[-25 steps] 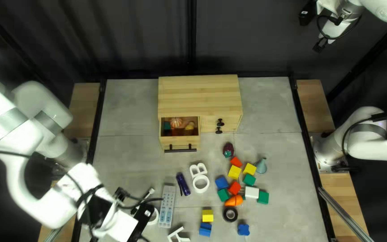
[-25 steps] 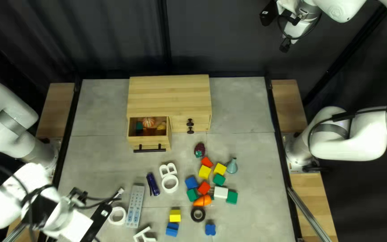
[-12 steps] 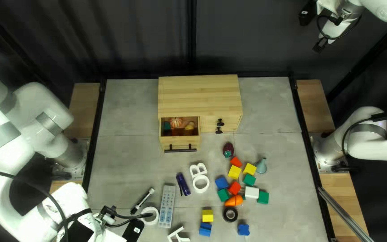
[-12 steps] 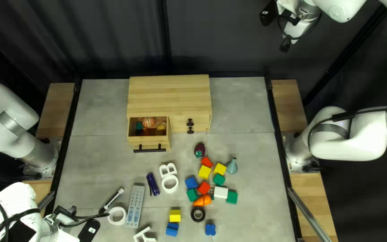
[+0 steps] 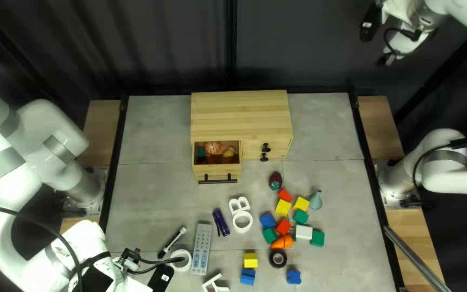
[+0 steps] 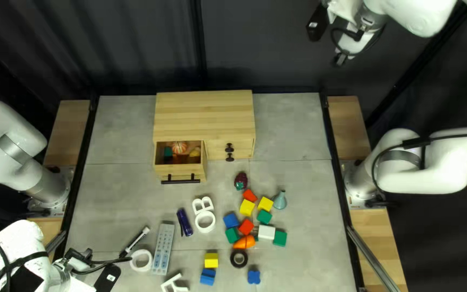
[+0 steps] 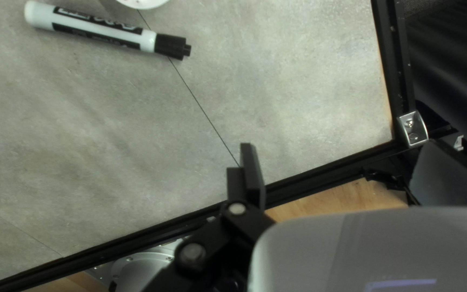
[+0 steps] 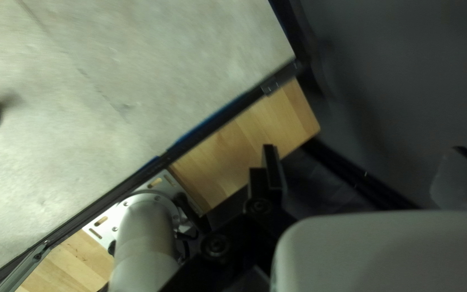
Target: Open drawers and place objects into drawer and close
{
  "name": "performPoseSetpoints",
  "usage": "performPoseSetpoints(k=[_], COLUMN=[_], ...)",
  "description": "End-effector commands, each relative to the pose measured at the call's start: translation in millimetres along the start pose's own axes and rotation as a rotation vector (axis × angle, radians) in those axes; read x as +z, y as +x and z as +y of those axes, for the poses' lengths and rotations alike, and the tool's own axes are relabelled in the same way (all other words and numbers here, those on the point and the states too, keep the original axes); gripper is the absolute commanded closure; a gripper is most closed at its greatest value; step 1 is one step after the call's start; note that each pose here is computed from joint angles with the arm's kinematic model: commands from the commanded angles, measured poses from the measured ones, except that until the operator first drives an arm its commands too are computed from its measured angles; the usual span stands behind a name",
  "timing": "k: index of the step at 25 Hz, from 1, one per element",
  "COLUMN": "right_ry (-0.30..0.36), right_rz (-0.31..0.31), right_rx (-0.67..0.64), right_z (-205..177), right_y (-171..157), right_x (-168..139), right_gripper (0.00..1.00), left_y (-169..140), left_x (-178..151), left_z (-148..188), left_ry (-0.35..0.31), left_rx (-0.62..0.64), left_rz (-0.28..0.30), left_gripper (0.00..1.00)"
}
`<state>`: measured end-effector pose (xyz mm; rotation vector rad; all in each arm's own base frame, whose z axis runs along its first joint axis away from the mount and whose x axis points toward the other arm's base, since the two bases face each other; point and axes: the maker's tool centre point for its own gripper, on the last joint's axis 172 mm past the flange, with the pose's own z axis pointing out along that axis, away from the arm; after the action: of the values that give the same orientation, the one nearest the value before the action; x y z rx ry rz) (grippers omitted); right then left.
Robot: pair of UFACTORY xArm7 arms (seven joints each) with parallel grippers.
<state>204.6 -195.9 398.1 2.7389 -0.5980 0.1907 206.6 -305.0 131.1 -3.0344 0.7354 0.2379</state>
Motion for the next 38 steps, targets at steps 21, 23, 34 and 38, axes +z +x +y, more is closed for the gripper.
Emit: performPoseSetpoints(k=[21, 23, 34, 38], right_ry=[0.072, 0.070, 0.094, 0.094], right_rz=[0.080, 0.126, 0.235, 0.235], right_rx=[-0.310, -0.389, -0.717, -0.717], right_z=[-217.5, -252.1, -366.7, -366.7], right_y=[58.3, 67.8, 14.9, 14.9], right_x=[36.7, 34.9, 10.6, 10.6], right_gripper=[0.00, 0.00, 0.00, 0.00], left_y=[0.0, 0.0, 0.0, 0.0], left_x=[0.0, 0.0, 0.0, 0.0], left_z=[0.0, 0.0, 0.0, 0.0], left_ry=[0.000, 0.000, 0.000, 0.000], left_rx=[0.000, 0.000, 0.000, 0.000], left_rz=[0.000, 0.000, 0.000, 0.000], left_gripper=[0.00, 0.00, 0.00, 0.00])
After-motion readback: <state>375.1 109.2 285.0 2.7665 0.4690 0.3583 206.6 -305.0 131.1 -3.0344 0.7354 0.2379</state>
